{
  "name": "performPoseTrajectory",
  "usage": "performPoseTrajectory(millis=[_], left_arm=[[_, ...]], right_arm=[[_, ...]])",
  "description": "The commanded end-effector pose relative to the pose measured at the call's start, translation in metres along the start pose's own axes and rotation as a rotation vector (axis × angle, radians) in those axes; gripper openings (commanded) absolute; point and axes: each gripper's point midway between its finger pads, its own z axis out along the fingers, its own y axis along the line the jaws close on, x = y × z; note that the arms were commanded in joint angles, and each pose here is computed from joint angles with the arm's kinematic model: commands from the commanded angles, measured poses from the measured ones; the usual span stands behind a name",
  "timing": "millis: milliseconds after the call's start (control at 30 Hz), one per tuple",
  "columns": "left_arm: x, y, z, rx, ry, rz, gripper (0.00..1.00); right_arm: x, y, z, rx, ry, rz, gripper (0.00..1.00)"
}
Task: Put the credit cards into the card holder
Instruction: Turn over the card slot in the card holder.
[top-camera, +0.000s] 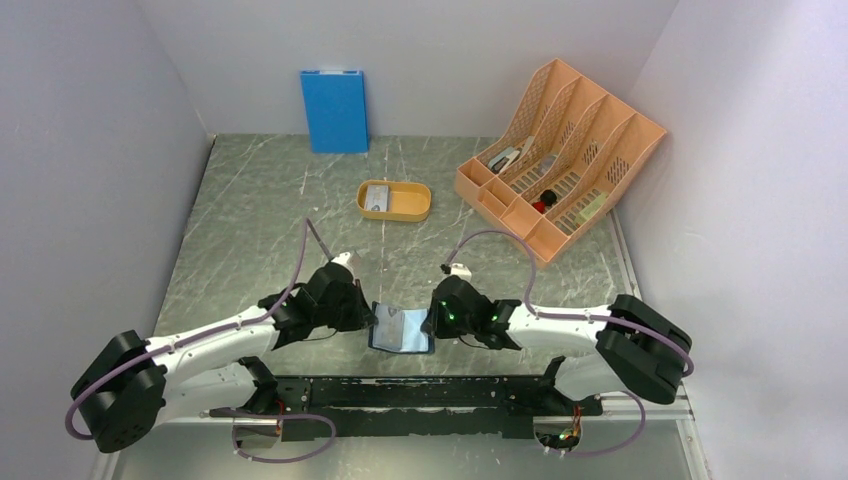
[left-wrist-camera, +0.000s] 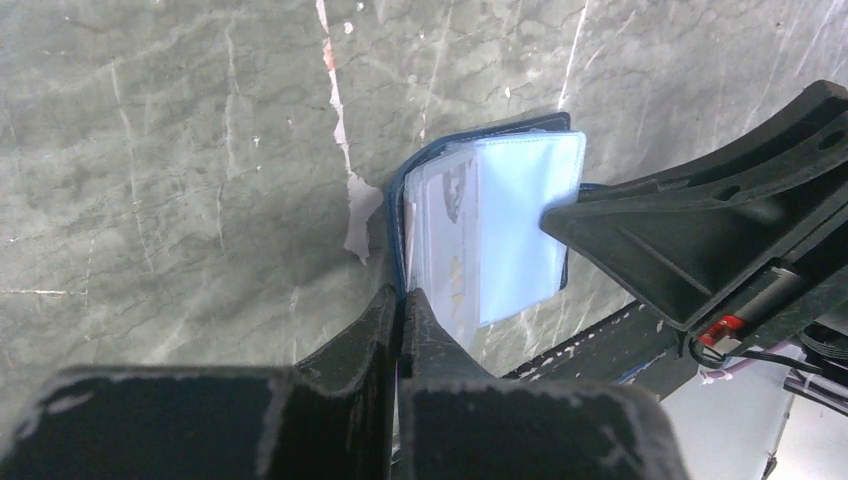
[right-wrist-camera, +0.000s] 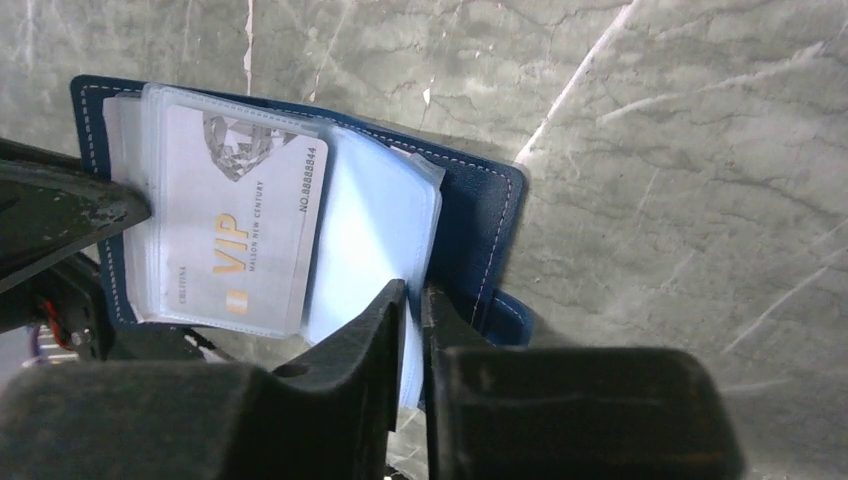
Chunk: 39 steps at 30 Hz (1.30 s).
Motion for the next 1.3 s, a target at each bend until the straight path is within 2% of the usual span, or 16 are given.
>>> performPoseTrajectory(millis=[0, 67, 100, 233, 267, 333, 500, 733, 933, 1100, 1267], left_arm=[[0.002, 0.007, -0.001, -0.019, -0.009, 0.008, 0.05], [0.001, 0.007, -0.004, -0.025, -0.006, 0.024, 0.05], [-0.001, 0.005, -0.007, -0.025, -0.007, 0.034, 0.11], [-0.018, -0.001, -0.021, -0.036, -0.064, 0.088, 0.53], [-0.023, -0.003, -0.026, -0.034, -0.081, 0.101, 0.6], [-0.032, -0.008, -0.036, -0.035, -0.106, 0.127, 0.66], [-0.043, -0.026, -0.047, 0.022, -0.133, 0.162, 0.68], [-0.021, -0.05, -0.022, 0.207, -0.054, 0.131, 0.64], [-0.008, -0.044, 0.0, 0.193, -0.006, 0.12, 0.64], [-0.006, -0.034, 0.008, 0.146, -0.001, 0.108, 0.65], [-0.007, -0.039, 0.007, 0.174, -0.014, 0.096, 0.68]], right_arm=[[-0.002, 0.007, -0.004, -0.065, -0.011, 0.024, 0.09], [-0.005, 0.012, -0.007, -0.09, -0.017, 0.017, 0.02], [-0.006, 0.014, -0.008, -0.099, -0.017, 0.011, 0.0], [-0.012, 0.021, -0.011, -0.128, -0.023, -0.011, 0.0], [-0.012, 0.024, -0.012, -0.143, -0.014, -0.014, 0.0], [-0.013, 0.028, -0.013, -0.158, -0.01, -0.017, 0.0], [-0.017, 0.036, -0.013, -0.183, -0.006, -0.018, 0.0], [-0.014, 0.052, -0.016, -0.308, 0.007, 0.035, 0.0], [-0.011, 0.065, -0.021, -0.419, 0.009, 0.072, 0.0], [-0.013, 0.064, -0.02, -0.42, 0.006, 0.079, 0.15], [-0.012, 0.062, -0.021, -0.439, 0.007, 0.076, 0.31]])
